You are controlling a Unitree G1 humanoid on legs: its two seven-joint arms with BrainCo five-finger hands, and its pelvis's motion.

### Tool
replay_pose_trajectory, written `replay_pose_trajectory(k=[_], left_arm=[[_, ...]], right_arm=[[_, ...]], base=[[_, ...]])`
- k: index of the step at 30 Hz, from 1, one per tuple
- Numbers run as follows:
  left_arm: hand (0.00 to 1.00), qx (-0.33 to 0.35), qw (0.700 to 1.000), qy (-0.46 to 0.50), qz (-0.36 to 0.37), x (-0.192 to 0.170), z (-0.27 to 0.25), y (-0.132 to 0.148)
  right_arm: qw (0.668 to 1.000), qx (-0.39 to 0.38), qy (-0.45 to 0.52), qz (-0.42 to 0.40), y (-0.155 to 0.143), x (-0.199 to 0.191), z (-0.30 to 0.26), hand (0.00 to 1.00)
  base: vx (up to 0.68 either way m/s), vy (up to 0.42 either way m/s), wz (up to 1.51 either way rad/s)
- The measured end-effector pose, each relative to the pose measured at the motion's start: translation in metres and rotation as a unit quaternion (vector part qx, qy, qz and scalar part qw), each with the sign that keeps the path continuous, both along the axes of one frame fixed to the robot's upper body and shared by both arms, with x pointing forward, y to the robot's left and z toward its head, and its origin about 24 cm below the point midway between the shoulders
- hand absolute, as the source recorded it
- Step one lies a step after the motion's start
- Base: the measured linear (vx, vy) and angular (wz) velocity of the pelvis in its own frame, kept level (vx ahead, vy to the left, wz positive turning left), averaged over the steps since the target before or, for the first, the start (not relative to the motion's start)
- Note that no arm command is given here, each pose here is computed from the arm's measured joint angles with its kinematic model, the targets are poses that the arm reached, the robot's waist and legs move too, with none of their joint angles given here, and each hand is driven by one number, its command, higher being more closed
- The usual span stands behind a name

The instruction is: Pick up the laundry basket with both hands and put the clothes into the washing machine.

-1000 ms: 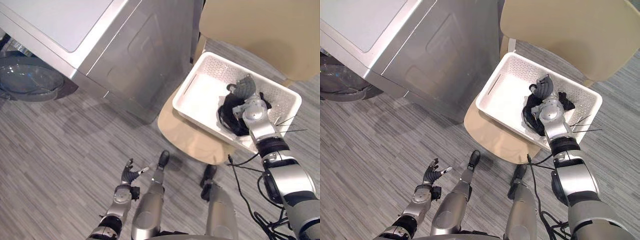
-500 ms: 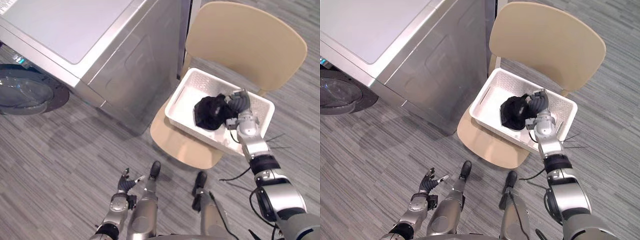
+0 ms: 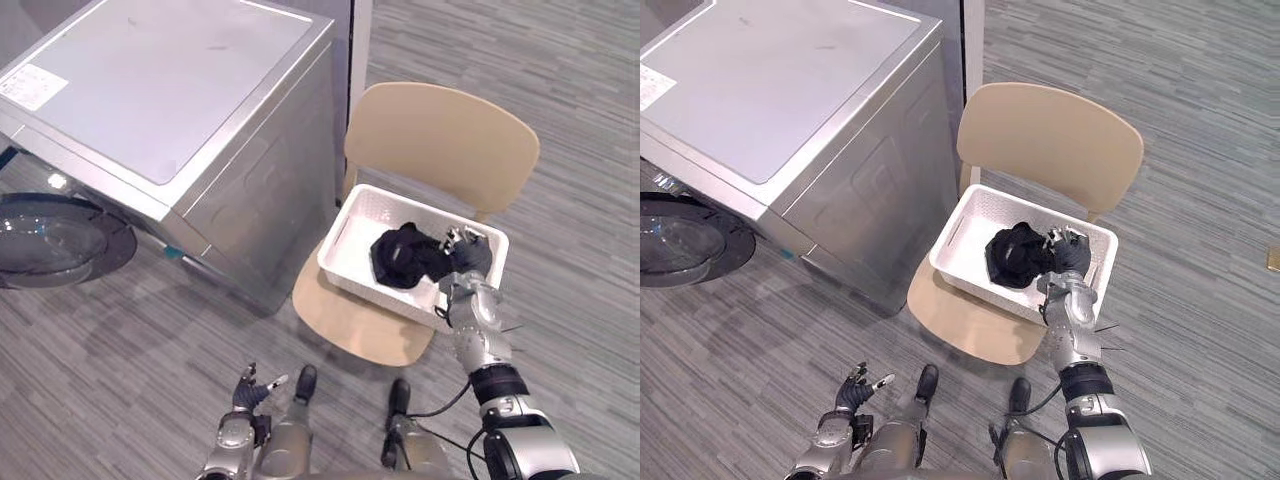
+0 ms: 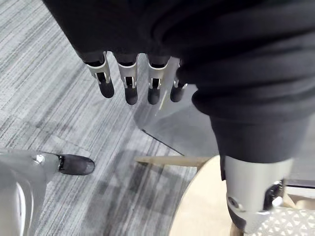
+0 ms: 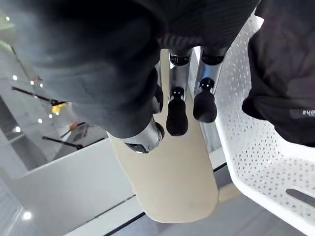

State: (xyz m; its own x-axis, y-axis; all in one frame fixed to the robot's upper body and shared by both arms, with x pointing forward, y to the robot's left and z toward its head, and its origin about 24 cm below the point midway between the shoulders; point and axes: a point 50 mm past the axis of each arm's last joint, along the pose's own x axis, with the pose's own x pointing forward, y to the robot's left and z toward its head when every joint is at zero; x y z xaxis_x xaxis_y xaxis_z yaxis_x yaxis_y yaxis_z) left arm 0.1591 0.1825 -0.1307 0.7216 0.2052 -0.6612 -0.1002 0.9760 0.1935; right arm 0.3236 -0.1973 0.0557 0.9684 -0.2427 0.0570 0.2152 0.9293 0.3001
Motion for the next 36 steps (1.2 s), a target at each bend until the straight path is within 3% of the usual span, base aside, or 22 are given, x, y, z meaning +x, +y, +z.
replay_pose_trajectory(k=[4,8,12,15,21,29,36], left_arm=[[0.00,0.004,1.000,0.003,-0.004,-0.002,-0.001,0.001],[0.00,0.010,1.000,0.008,-0.011,-0.006,-0.002,0.001],[0.00,0.010,1.000,-0.001,-0.016,-0.003,-0.001,-0.001],[0.00,0.011,1.000,-0.014,-0.017,0.004,0.003,-0.002],[0.00,0.015,0.998,-0.048,-0.028,0.022,0.012,-0.007],[0.00,0.005,0.994,-0.084,-0.064,0.044,0.023,-0.024],[0.00,0.001,0.992,-0.103,-0.070,0.057,0.031,-0.035]], right_arm=[[0.988,-0.149,0.023,-0.003,-0.002,0.008,0.007,0.00],[0.938,-0.343,0.053,-0.008,-0.009,0.027,0.019,0.00],[0.889,-0.451,0.075,-0.024,-0.023,0.047,0.038,0.00],[0.834,-0.539,0.110,-0.040,-0.042,0.058,0.051,0.00],[0.772,-0.611,0.150,-0.085,-0.078,0.064,0.080,0.00],[0.744,-0.636,0.125,-0.160,-0.105,0.064,0.126,0.00],[0.731,-0.648,0.170,-0.129,-0.099,0.064,0.099,0.00]], base=[[0.01,0.005,-0.08],[0.00,0.003,0.02],[-0.02,0.008,0.11],[-0.03,-0.016,0.38],[0.00,-0.033,0.25],[-0.01,-0.023,0.20],[0.00,-0.047,0.11]])
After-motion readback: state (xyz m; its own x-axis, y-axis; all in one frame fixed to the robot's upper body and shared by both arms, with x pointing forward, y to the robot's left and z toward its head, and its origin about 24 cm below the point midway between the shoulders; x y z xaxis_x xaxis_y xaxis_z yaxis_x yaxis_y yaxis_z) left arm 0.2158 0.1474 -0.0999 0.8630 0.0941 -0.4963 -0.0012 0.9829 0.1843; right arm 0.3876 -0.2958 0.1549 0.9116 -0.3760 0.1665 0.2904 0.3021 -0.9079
